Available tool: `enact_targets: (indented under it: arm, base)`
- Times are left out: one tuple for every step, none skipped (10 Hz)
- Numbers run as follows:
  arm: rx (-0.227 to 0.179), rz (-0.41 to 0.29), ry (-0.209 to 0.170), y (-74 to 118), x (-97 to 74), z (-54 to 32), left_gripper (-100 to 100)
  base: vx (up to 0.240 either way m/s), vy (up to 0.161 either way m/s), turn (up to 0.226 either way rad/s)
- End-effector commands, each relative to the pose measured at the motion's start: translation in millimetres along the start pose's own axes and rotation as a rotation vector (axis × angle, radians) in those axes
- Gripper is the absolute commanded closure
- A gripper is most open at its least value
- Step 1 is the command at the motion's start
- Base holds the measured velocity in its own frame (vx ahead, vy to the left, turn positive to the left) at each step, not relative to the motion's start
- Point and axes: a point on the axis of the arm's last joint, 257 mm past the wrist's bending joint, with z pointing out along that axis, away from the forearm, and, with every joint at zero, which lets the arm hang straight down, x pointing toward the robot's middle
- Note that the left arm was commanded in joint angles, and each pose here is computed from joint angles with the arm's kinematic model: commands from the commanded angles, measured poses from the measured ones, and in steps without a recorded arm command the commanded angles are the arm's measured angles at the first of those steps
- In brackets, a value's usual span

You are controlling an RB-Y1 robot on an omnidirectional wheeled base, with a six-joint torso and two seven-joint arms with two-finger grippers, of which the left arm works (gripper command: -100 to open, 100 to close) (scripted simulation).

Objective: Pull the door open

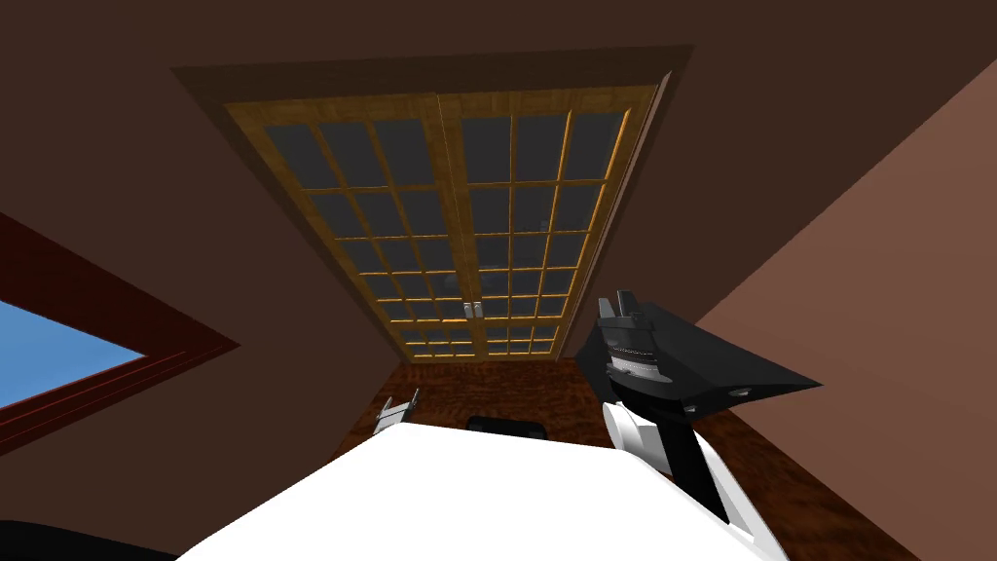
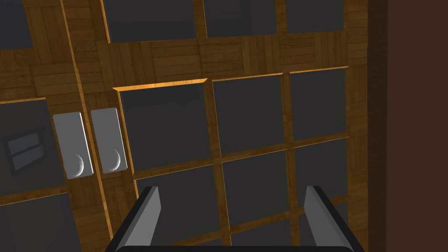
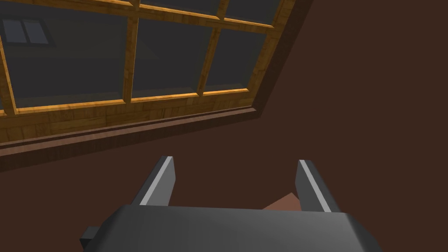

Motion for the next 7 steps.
enact_targets:
  arm:
    - [-0.037,0.002,0.014,9.4,6.3,-2.0,-100]
    - [-0.054,-0.003,0.010,9.1,4.5,2.7,-100]
    - [-0.058,-0.010,-0.003,3.9,-0.7,10.1,-100]
    - [-0.056,-0.015,-0.012,-0.7,-4.7,15.0,-100]
    - [-0.053,-0.019,-0.023,-5.9,-9.3,20.2,-100]
    - [-0.048,-0.026,-0.038,-13.1,-15.8,27.3,-100]
    - [-0.042,-0.030,-0.049,-18.8,-20.8,32.2,-100]
  base:
    - [-0.030,0.057,-0.161]
    - [0.044,0.064,-0.216]
    - [0.105,0.051,-0.250]
    - [0.154,0.066,-0.151]
    - [0.169,0.088,-0.098]
    - [0.183,0.046,-0.147]
    - [0.166,0.022,-0.107]
